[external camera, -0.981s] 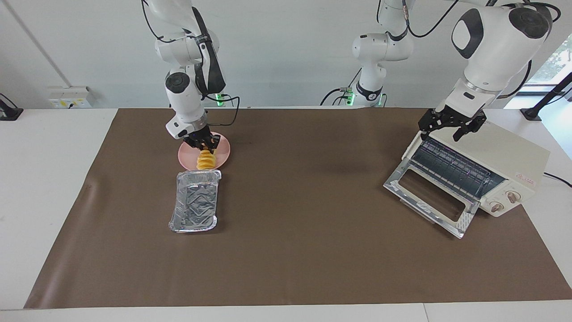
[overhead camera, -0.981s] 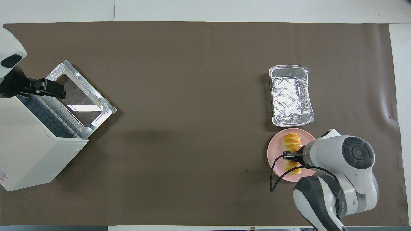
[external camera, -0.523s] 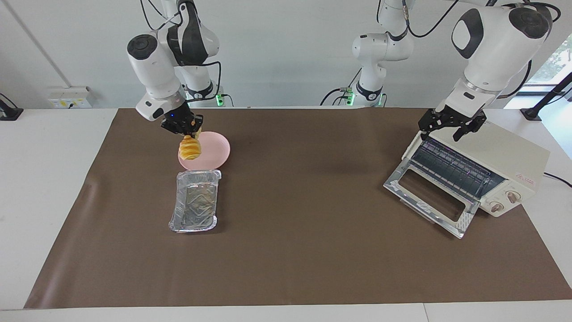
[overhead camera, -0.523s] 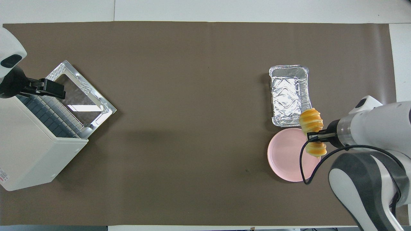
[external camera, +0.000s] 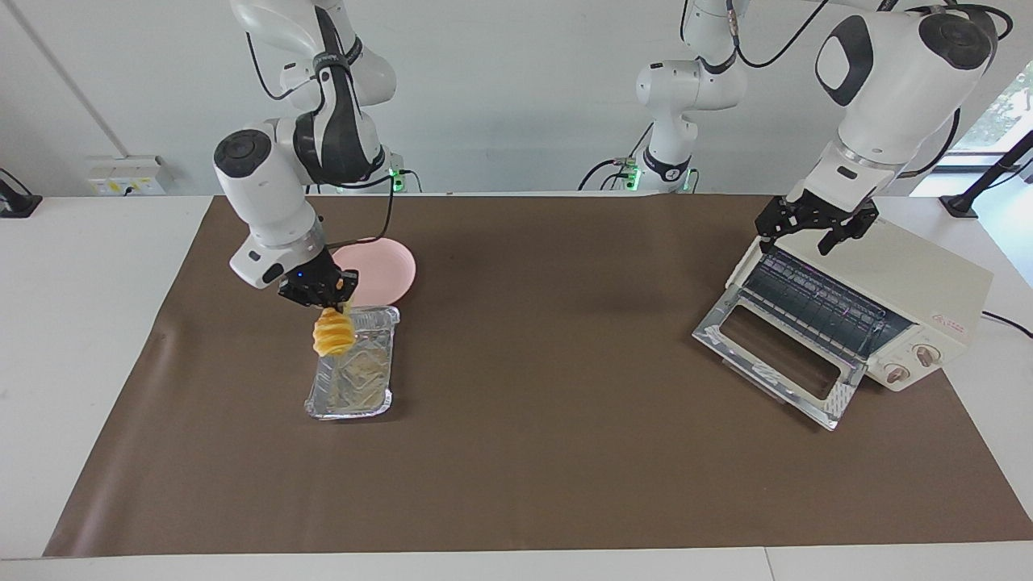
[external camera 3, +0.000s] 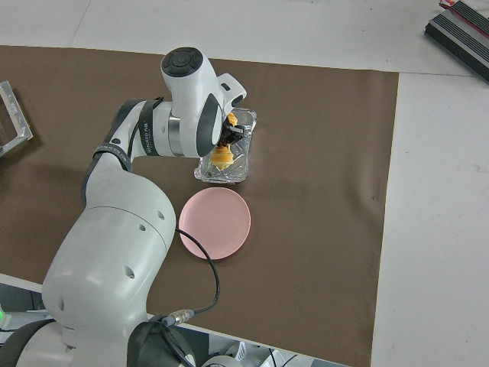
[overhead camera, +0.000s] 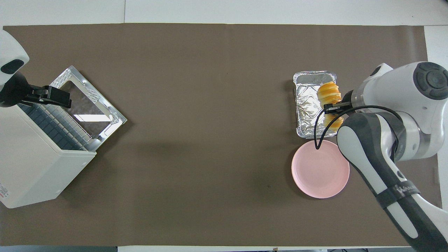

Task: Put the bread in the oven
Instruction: 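Lift the bread with the right gripper and place it in the foil tray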

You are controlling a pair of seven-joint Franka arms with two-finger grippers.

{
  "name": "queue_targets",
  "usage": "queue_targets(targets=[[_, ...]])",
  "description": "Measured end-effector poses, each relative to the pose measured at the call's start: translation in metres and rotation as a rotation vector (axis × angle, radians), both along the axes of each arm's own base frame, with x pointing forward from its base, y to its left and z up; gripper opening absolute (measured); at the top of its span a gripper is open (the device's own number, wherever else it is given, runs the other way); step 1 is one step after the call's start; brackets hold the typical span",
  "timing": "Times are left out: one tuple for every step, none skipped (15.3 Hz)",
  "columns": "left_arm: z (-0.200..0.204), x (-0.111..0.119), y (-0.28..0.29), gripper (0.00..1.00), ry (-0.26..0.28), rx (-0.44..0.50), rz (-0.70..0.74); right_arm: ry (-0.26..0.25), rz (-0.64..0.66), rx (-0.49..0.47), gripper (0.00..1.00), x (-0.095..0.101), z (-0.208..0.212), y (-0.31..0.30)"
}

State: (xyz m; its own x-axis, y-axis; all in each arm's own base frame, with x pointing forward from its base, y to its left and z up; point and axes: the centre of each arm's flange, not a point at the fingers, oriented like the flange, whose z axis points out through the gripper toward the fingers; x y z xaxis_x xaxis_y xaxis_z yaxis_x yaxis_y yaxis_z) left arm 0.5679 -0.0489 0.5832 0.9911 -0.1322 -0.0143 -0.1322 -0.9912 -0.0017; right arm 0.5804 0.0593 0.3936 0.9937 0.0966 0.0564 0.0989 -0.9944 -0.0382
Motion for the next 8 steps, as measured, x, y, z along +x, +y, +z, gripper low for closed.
queue_targets(targets=[[0.0,0.0,0.0,1.0,0.0,0.0,0.0,-0.004,0.001,-0.001,0.12,0.004,-0.009,0.002],[0.0,0.0,0.0,1.0,0.0,0.0,0.0,-0.007,0.001,-0.001,0.12,0.007,-0.018,0.002],[0.0,0.0,0.0,1.0,0.0,0.0,0.0,-0.012,0.0,-0.002,0.12,0.01,-0.025,0.003],[0.0,0.0,0.0,1.0,0.0,0.0,0.0,-0.015,-0.001,-0.003,0.12,0.012,-0.033,0.003],[0.0,0.0,0.0,1.0,0.0,0.0,0.0,-0.012,-0.003,-0.004,0.12,0.013,-0.042,0.003],[0.0,0.0,0.0,1.0,0.0,0.0,0.0,-0.007,-0.006,-0.005,0.12,0.015,-0.051,0.003],[0.0,0.0,0.0,1.0,0.0,0.0,0.0,-0.003,-0.013,-0.006,0.12,0.016,-0.059,0.003],[0.0,0.0,0.0,1.0,0.0,0.0,0.0,0.001,-0.021,-0.006,0.12,0.016,-0.066,0.003]])
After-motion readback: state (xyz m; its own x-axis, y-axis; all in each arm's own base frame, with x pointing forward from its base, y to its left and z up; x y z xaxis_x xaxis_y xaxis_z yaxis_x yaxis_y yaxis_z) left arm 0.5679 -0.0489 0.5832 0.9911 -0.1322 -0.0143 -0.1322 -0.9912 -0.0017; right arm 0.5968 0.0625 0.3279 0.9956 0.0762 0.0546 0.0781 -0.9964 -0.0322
